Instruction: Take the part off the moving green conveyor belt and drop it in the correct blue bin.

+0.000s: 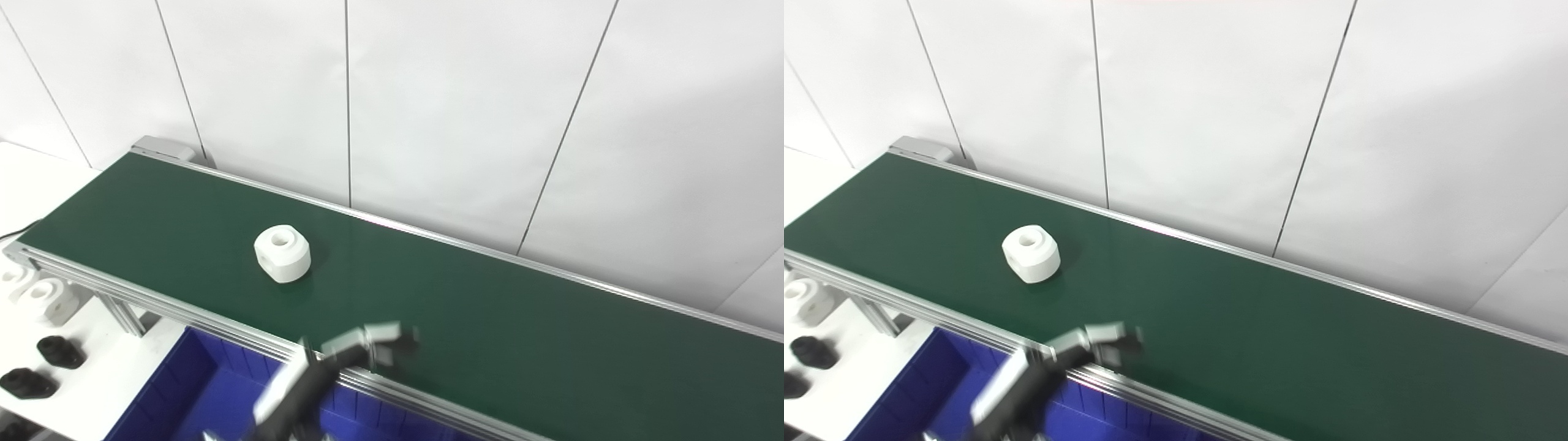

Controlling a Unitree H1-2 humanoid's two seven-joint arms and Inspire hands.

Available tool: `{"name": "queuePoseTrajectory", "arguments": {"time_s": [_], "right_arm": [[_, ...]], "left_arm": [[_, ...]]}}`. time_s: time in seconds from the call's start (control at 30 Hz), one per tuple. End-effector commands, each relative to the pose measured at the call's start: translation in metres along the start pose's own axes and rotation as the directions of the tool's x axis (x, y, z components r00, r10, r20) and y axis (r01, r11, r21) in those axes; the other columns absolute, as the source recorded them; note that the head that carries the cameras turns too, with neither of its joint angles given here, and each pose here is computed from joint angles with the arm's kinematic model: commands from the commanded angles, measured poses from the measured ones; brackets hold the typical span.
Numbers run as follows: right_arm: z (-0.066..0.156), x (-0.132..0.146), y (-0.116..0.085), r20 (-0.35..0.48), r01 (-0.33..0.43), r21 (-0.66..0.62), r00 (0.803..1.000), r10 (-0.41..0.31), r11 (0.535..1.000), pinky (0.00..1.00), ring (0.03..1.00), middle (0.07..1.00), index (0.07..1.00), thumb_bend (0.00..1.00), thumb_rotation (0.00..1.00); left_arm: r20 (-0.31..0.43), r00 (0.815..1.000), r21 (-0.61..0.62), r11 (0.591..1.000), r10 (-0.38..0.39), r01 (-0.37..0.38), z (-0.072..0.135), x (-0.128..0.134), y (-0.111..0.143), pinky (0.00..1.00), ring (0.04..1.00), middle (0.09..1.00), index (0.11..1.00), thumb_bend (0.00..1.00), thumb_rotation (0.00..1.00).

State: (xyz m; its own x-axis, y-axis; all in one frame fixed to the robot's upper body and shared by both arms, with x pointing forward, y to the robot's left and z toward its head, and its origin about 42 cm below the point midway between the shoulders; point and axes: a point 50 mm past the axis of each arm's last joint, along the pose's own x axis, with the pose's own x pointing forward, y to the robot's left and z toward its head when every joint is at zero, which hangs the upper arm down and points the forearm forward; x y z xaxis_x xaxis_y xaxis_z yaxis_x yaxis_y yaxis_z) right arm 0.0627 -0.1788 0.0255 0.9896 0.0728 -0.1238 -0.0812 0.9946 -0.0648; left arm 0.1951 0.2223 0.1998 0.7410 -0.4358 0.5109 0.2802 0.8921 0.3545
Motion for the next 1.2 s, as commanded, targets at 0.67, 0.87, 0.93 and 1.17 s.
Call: {"name": "queuePoseTrajectory", "arguments": {"time_s": [0.67,0.87,0.93,1.17], "right_arm": [[0.011,0.0,0.009,0.07,0.01,0.026,0.997,-0.012,1.0,1.0,0.995,1.0,1.0,0.95,0.96],[0.011,0.0,0.011,0.072,0.02,0.015,0.997,-0.021,1.0,1.0,0.974,1.0,1.0,0.96,0.97],[0.011,0.0,0.012,0.073,0.017,0.018,0.997,-0.018,1.0,1.0,0.973,1.0,1.0,0.96,0.96],[0.011,-0.003,0.011,0.069,0.016,0.018,0.997,-0.017,1.0,1.0,0.968,1.0,1.0,0.95,0.97]], "left_arm": [[-0.299,0.809,0.818,0.3,-0.505,0.49,-0.039,0.174,0.157,0.83,0.88,0.866,0.829,1.0,0.22],[-0.525,0.696,0.77,0.076,-0.489,0.634,-0.081,0.185,0.174,0.78,0.834,0.854,0.83,1.0,0.29],[-0.588,0.655,0.735,0.024,-0.475,0.678,-0.097,0.182,0.178,0.78,0.829,0.851,0.824,1.0,0.31],[-0.69,0.566,0.646,-0.03,-0.451,0.763,-0.13,0.175,0.174,0.81,0.866,0.879,0.861,1.0,0.31]]}}
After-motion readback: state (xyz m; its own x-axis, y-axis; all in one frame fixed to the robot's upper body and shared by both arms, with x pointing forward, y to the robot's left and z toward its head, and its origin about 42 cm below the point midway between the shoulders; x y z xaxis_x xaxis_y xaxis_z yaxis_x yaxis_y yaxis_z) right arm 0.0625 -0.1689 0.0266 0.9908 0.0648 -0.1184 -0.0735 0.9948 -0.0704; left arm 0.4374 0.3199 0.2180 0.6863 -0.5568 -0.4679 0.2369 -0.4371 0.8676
